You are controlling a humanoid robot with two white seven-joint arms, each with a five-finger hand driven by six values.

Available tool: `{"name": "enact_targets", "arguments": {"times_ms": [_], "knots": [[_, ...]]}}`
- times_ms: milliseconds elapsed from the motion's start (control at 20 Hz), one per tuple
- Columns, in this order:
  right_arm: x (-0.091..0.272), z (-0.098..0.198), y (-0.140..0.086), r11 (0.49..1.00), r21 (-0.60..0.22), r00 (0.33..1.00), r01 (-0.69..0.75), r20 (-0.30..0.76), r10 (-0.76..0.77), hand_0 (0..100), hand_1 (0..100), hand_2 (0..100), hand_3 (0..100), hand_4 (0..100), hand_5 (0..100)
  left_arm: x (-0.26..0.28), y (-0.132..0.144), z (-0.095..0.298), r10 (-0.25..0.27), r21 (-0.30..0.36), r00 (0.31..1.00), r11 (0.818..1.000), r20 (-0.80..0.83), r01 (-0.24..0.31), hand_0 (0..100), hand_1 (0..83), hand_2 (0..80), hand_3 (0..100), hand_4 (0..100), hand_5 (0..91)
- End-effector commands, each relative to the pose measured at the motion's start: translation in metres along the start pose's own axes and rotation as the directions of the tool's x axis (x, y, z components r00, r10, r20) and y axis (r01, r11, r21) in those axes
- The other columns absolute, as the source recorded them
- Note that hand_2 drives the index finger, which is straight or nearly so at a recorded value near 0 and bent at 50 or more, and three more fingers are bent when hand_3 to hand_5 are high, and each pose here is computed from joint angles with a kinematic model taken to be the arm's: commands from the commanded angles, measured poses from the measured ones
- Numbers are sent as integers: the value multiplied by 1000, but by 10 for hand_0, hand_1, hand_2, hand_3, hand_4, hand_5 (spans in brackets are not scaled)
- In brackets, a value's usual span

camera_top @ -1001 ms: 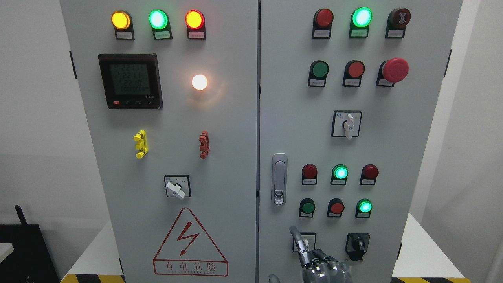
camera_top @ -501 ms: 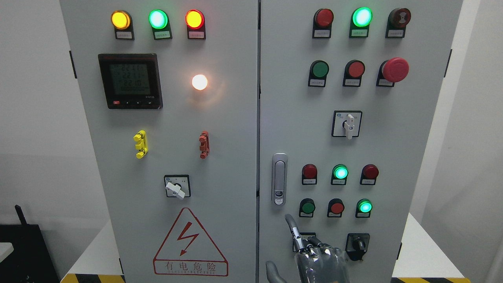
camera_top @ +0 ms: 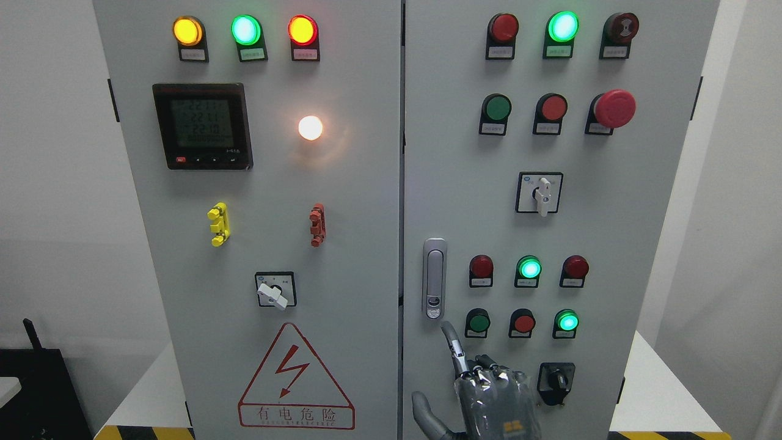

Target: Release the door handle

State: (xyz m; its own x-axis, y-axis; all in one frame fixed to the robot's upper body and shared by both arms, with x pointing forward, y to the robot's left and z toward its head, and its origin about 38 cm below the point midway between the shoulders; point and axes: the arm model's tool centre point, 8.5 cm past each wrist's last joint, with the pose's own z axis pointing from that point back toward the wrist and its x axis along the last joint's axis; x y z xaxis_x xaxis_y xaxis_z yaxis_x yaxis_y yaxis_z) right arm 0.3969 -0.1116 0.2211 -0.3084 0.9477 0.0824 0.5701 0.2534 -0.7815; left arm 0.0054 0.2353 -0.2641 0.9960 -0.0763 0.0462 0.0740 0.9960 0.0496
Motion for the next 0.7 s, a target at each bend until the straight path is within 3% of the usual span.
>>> {"name": "enact_targets", "arguments": {"times_ms": [0, 651], "knots": [[0, -3, 10, 1000, 31, 1000, -2, 0, 2, 315, 270, 0, 936, 837, 978, -1, 0, 0, 1, -1, 1000, 1000, -5, -1, 120, 389, 0, 0, 0, 0], [-1, -9, 7, 1000, 29, 1000, -9, -9, 9, 319, 268, 0, 938, 839, 979, -1, 0, 0, 1, -1, 1000, 1000, -5, -1, 120, 389, 0, 0, 0, 0]]}}
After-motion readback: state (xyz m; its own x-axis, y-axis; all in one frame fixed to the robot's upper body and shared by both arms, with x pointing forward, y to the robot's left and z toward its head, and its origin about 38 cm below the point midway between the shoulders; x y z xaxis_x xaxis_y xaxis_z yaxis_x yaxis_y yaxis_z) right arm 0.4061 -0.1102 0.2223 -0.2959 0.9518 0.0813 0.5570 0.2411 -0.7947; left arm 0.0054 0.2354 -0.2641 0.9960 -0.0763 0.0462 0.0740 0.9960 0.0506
